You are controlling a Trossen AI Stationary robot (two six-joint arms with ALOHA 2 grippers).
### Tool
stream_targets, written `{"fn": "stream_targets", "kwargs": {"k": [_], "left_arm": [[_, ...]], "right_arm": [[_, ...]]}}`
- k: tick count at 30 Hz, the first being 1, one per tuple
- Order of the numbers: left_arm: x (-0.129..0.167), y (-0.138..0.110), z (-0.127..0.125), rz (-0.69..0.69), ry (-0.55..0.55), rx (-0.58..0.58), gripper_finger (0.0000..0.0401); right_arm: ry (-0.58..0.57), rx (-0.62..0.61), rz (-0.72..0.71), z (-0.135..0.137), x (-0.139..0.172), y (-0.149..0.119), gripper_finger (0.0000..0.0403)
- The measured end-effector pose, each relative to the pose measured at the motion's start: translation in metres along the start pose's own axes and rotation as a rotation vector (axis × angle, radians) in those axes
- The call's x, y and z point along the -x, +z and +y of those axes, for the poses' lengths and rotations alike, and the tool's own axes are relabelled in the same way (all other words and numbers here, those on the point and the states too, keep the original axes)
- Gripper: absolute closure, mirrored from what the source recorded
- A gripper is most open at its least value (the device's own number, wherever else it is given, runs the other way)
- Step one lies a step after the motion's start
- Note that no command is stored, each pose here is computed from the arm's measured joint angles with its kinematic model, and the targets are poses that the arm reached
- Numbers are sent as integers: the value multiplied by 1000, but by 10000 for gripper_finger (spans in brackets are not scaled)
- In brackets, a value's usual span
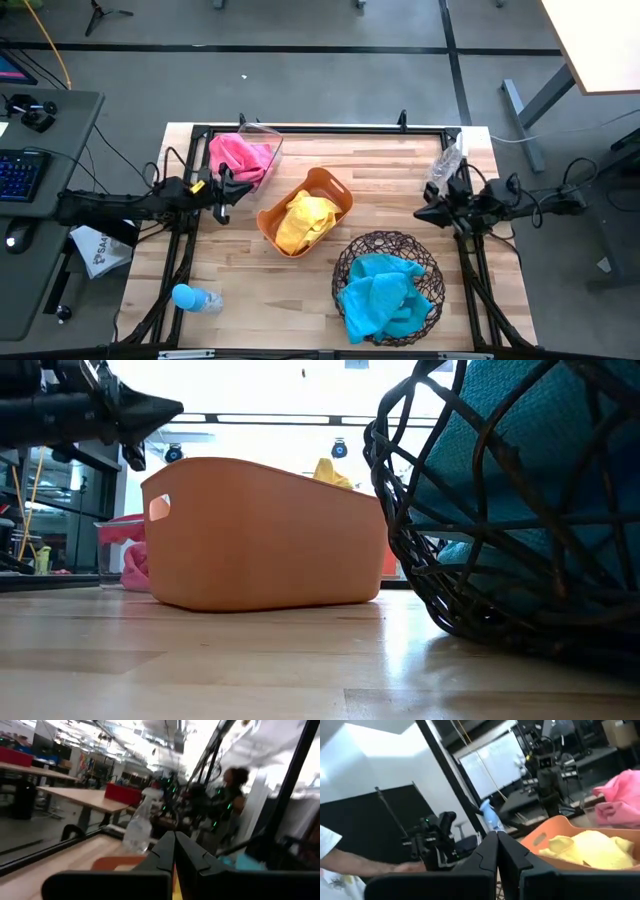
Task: Sort microfiber towel by color & place in baskets
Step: Return to Home Position
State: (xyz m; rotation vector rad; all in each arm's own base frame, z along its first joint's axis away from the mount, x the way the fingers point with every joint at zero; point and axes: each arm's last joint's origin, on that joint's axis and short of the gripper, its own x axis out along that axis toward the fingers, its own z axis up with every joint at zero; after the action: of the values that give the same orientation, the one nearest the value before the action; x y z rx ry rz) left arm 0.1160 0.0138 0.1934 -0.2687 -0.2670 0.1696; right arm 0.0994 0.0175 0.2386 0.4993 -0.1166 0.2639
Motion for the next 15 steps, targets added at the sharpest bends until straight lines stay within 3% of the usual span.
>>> {"fn": "stream_targets", "kwargs": {"k": [7,15], "left_arm": [[0,-10,3,104,28,-40,401],[1,-16,5,167,45,-47,401]], "right_arm": [[71,53,-81,-7,19,-17,403],[59,102,-8,-18,15,-39,403]]}}
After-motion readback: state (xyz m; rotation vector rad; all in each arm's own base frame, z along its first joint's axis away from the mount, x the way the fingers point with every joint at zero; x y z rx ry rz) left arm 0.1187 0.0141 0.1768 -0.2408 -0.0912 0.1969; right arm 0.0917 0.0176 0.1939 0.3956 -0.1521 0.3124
